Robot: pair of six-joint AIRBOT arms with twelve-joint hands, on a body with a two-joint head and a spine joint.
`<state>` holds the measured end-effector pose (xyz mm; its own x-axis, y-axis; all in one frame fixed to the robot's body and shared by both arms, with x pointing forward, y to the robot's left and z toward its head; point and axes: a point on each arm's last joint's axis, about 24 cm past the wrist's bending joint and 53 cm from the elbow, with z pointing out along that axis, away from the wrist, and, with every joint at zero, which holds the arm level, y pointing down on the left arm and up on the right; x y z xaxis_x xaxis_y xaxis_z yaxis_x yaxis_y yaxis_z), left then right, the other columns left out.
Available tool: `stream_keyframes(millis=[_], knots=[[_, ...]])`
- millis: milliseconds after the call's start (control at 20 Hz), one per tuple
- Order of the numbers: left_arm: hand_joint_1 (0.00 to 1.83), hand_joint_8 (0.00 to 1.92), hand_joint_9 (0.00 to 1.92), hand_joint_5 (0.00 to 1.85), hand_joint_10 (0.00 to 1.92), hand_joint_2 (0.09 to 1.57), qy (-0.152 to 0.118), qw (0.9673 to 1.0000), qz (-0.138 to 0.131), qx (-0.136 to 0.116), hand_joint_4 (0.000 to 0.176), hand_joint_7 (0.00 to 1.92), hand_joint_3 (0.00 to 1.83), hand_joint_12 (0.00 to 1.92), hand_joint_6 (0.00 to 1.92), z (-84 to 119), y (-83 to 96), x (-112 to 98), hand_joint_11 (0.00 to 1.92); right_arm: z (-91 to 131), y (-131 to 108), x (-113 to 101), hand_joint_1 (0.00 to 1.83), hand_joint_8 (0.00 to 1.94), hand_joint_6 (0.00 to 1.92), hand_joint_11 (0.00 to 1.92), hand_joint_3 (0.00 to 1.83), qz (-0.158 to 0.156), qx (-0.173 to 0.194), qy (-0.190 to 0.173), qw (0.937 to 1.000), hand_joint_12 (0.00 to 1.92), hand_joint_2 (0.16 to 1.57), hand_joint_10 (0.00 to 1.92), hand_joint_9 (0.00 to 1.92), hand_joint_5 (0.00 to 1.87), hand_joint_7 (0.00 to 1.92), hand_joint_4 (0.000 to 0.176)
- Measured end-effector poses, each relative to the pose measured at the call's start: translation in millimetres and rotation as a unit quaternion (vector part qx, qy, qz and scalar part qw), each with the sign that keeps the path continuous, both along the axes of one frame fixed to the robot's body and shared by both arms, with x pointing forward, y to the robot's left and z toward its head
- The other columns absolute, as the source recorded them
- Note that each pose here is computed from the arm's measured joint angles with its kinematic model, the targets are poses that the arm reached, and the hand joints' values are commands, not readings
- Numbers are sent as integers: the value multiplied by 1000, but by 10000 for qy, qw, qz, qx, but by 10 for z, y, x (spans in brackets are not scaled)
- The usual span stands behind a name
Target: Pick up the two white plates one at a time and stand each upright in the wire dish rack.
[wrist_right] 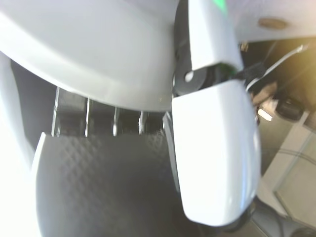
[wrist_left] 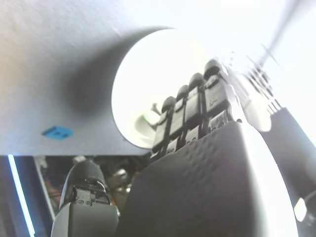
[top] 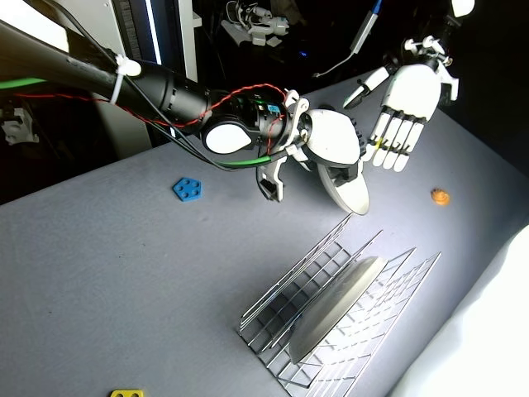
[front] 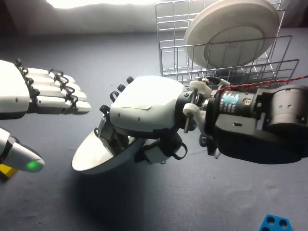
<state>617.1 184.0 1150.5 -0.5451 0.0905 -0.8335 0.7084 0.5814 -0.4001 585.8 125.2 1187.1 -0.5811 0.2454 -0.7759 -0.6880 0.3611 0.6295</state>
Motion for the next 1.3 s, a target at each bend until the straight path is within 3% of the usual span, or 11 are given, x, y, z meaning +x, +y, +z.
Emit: stream_keyframes(millis=[150,450,500,700,750,850,900,950,1150,1300], knots=[[0,0,0,0,0,1096,-66,9999,-68,-131,0,0,0,0,0,124,-76,-35,0,75,-102,11,1383,755,1008,889,1,-71,-11,293,9995,985,1081,1032,959,968,1106,0],[0,0,0,0,0,1091,-36,9999,-105,-89,0,0,0,0,0,131,-73,-72,0,382,-336,-21,1385,723,972,893,1,-190,101,344,9992,984,1074,1022,957,996,1129,0],[0,0,0,0,0,1094,-33,9999,-73,-95,0,0,0,0,0,138,-47,-54,0,453,-381,-19,1472,697,935,860,7,-224,186,407,9987,1367,1069,915,971,988,1122,0],[0,0,0,0,0,1091,-30,10000,1,-84,0,0,0,0,0,138,-8,-21,0,579,-556,38,1495,700,918,865,1,-421,322,843,9950,1465,1070,884,989,975,1113,0],[0,0,0,0,0,1091,-24,10000,-9,-87,0,0,0,0,0,138,-12,-25,0,606,-607,64,1410,728,927,865,2,-488,371,983,9933,1168,1066,960,997,1004,1124,0],[0,0,0,0,0,1094,-2,10000,1,-99,0,0,0,0,0,138,-12,-25,0,642,-705,116,1397,713,877,924,1,-628,485,1307,9882,968,1046,866,1076,1018,1160,0],[0,0,0,0,0,1093,11,9999,6,-108,0,0,0,0,0,138,-13,-25,0,650,-776,161,1394,781,917,907,1,-748,524,1555,9836,965,1056,881,1079,980,1123,0],[0,0,0,0,0,1101,17,9999,10,-111,0,0,3,0,0,139,-13,-25,0,670,-840,197,1394,728,861,892,0,-842,603,1734,9794,991,1051,918,1073,1042,1113,0],[0,0,0,0,0,1098,17,9999,24,-114,0,0,1,0,0,141,-7,-18,0,814,-1047,315,1396,609,842,952,0,-1113,826,2027,9694,932,1036,855,1078,1080,1183,0],[0,0,0,0,0,1090,12,9999,37,-103,0,0,0,0,0,138,0,-12,0,878,-1178,375,1392,747,968,936,0,-1264,1007,2215,9617,901,1056,845,1104,979,1110,0]])
